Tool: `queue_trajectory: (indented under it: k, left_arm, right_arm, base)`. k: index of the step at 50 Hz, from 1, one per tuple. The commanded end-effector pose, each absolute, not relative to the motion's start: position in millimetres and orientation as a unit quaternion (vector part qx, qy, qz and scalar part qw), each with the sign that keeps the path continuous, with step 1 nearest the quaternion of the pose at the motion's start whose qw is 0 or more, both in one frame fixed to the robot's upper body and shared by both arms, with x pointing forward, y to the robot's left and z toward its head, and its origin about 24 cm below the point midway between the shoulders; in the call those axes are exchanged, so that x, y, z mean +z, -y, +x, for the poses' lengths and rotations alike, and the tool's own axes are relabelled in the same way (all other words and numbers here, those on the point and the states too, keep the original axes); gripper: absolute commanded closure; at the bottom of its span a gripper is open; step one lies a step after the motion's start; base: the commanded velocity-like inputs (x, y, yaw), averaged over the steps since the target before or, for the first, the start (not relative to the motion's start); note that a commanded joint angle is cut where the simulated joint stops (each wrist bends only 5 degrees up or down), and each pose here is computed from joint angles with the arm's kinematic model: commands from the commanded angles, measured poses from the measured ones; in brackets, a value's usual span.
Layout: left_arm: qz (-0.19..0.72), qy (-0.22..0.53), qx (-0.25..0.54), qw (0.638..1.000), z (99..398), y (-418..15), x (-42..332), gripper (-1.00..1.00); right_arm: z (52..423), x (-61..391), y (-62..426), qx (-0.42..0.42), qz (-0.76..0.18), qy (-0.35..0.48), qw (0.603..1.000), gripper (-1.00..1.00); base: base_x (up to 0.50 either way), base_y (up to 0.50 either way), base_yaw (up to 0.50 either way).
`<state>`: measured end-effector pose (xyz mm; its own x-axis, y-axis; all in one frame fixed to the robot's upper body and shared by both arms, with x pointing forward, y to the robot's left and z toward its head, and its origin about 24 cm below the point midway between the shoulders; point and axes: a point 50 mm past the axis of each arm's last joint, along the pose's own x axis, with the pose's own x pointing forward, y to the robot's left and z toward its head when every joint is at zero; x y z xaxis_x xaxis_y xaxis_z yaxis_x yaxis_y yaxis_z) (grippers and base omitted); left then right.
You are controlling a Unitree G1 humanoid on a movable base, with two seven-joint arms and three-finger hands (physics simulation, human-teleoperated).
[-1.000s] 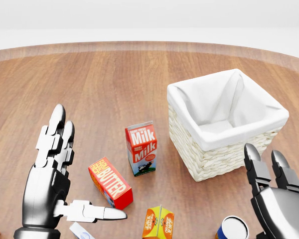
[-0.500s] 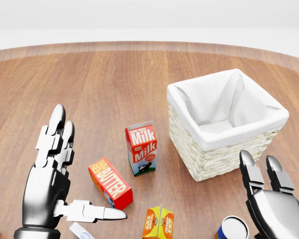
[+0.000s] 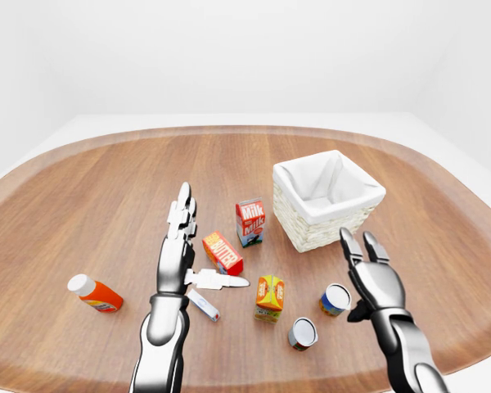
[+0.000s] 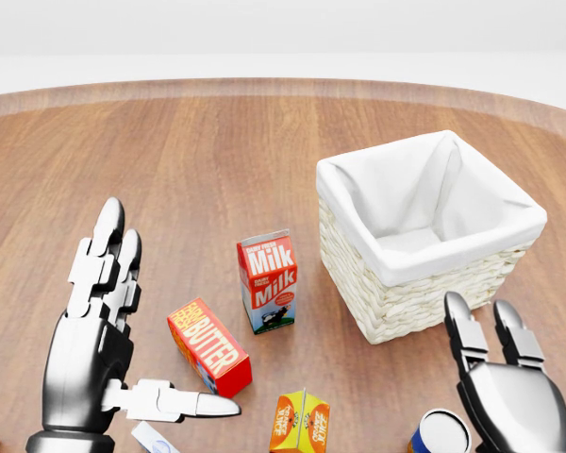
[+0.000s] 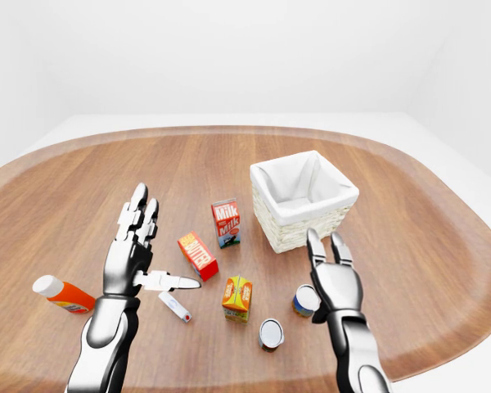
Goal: Pick up the alphabet soup and the tomato sauce, and put them in the basket.
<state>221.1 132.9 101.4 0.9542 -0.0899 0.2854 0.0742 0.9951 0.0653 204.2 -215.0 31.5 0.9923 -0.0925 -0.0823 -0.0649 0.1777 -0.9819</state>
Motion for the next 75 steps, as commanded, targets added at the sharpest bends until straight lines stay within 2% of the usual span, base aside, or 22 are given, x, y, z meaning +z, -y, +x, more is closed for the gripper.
queue_trajectory:
  k: [1,75]
  left_arm:
    - [0.037,0.141,-0.043,0.988,221,-133,100,-1.00]
    - [0.037,0.141,-0.043,0.988,221,-133,100,-1.00]
  right_arm:
    - [205,25,216,-0.007,-0.645,-0.064,0.761,-1.00]
    - [216,-26,211,0.035,-0.664,-0.078,0.742,-1.00]
  base:
    - [0.00,0.00,0.00]
    - [0.00,0.00,0.00]
